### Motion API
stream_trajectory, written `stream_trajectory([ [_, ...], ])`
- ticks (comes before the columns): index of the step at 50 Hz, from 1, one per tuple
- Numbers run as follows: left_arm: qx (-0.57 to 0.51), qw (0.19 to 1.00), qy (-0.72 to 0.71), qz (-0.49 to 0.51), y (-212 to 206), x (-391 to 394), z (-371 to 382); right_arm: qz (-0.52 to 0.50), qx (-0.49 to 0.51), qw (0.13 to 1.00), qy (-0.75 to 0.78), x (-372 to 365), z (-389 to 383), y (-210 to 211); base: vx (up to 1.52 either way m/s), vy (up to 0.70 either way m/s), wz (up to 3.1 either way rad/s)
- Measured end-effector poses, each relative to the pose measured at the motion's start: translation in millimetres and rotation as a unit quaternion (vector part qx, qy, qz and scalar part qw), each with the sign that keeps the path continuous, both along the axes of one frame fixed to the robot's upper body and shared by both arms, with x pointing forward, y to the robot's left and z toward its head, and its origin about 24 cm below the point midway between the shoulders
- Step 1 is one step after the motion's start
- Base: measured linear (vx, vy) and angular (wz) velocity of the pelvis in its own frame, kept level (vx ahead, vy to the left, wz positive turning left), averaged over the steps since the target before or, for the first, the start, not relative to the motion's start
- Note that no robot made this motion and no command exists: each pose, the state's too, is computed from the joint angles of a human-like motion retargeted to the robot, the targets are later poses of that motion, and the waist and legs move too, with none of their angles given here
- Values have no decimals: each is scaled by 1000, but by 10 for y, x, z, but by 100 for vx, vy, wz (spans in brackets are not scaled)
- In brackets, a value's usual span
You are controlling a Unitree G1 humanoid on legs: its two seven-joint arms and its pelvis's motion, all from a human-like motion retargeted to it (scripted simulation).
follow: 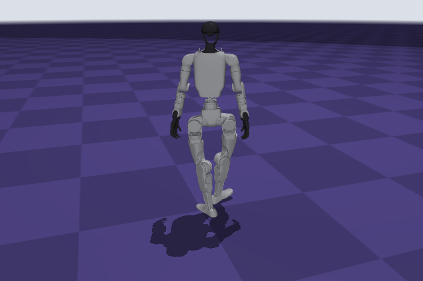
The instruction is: Upper body actions
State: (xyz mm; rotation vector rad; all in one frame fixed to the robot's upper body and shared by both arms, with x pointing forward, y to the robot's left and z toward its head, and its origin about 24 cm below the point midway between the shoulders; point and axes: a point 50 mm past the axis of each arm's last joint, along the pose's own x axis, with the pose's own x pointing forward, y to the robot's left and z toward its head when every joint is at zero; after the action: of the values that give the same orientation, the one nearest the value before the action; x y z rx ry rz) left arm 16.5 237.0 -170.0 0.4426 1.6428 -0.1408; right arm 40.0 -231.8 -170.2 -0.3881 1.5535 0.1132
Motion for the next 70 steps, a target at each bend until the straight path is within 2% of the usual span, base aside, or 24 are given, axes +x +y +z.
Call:
stream_trajectory([
  [10, -21, 998, -48, 29, -112, 216, -26, -152, -24, 988, -10, -99, 31, -97, -23, 12, -220],
  [16, -53, 995, -80, 24, -338, 459, -47, -251, -21, 967, 48, -614, 16, -9, -3, -6, -61],
  [20, -97, 988, -110, 44, -521, 526, -64, -282, -8, 955, 96, -953, 25, 127, 8, -16, -88],
  [24, -105, 987, -114, 51, -552, 469, -75, -266, 12, 956, 121, -1068, 18, 279, 6, -18, -125],
  [27, -101, 989, -97, 54, -516, 346, -86, -215, 33, 969, 117, -972, -9, 348, 6, -13, -204],
  [35, -81, 990, -44, 111, -524, 21, -106, -5, 73, 997, -17, -23, -89, 443, -6, -5, -199],
  [40, -75, 989, -22, 129, -575, -136, -110, 54, 79, 992, -82, 382, -52, 538, 5, 1, -158],
  [45, -79, 989, -9, 124, -634, -184, -112, 29, 93, 991, -90, 403, -50, 572, 17, 3, -133],
  [54, -117, 986, -14, 116, -803, -110, -124, -16, 39, 998, 40, -288, -62, 302, 32, 5, -49],
  [62, -118, 988, -44, 94, -746, 85, -119, -160, 23, 981, 111, -882, -22, 336, 22, 1, -53],
  [70, -112, 984, -16, 139, -762, -19, -110, -142, 42, 982, 115, -921, -33, 455, 11, 0, -17],
])
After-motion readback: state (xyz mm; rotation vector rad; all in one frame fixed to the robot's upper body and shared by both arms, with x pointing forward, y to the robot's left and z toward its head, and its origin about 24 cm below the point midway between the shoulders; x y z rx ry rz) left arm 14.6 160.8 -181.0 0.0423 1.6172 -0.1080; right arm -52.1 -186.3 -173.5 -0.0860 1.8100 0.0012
